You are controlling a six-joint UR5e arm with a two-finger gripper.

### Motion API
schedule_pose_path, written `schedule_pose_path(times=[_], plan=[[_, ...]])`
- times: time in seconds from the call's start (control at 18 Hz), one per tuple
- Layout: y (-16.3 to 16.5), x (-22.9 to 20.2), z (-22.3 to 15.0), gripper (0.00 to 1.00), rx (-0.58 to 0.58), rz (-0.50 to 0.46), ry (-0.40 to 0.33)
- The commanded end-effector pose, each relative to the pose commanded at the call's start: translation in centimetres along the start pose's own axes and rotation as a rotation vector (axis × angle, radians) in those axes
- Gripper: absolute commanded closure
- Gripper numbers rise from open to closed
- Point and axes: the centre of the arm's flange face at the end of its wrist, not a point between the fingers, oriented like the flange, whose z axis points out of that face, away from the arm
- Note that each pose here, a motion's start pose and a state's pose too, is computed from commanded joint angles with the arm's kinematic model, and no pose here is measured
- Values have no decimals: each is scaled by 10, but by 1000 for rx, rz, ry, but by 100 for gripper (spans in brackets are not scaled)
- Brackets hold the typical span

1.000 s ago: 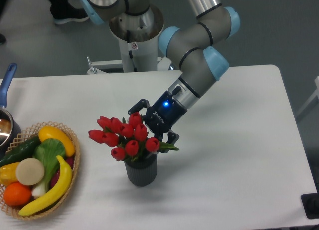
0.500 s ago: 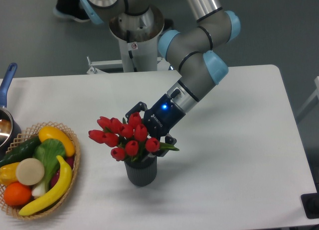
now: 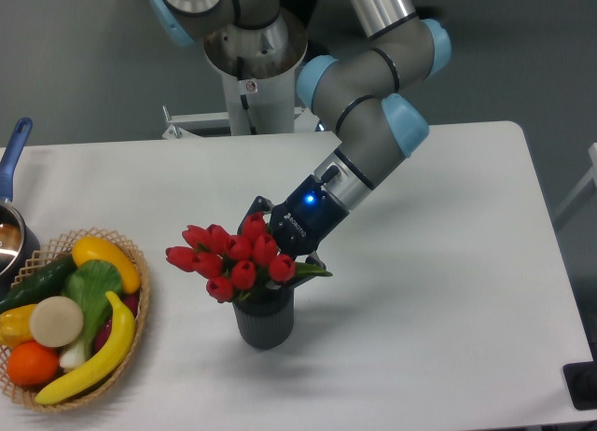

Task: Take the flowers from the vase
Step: 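Close the gripper on the tulip stems, then lift the gripped tulips straight up out of the dark vase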

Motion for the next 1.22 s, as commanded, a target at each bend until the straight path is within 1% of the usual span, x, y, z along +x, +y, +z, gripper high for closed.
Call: schedule_pose_path(times=[0.06,0.22,0.33,0.44,0.61,0.72,1.0,1.22], plan=[[-1,0,-2,53,6,-1,-3],[-1,-1,-4,53,9,-3,-6],[-3,-3,-8,53,10,-21,-13],[-13,0,-14,53,9,-17,-25],[-25,3,-21,53,11,-44,-37],[-31,4,-29,53,14,-42,-50],[-52,10,-41,53,20,-96,-72],[-72,8,-48,53,25,-112,-85]])
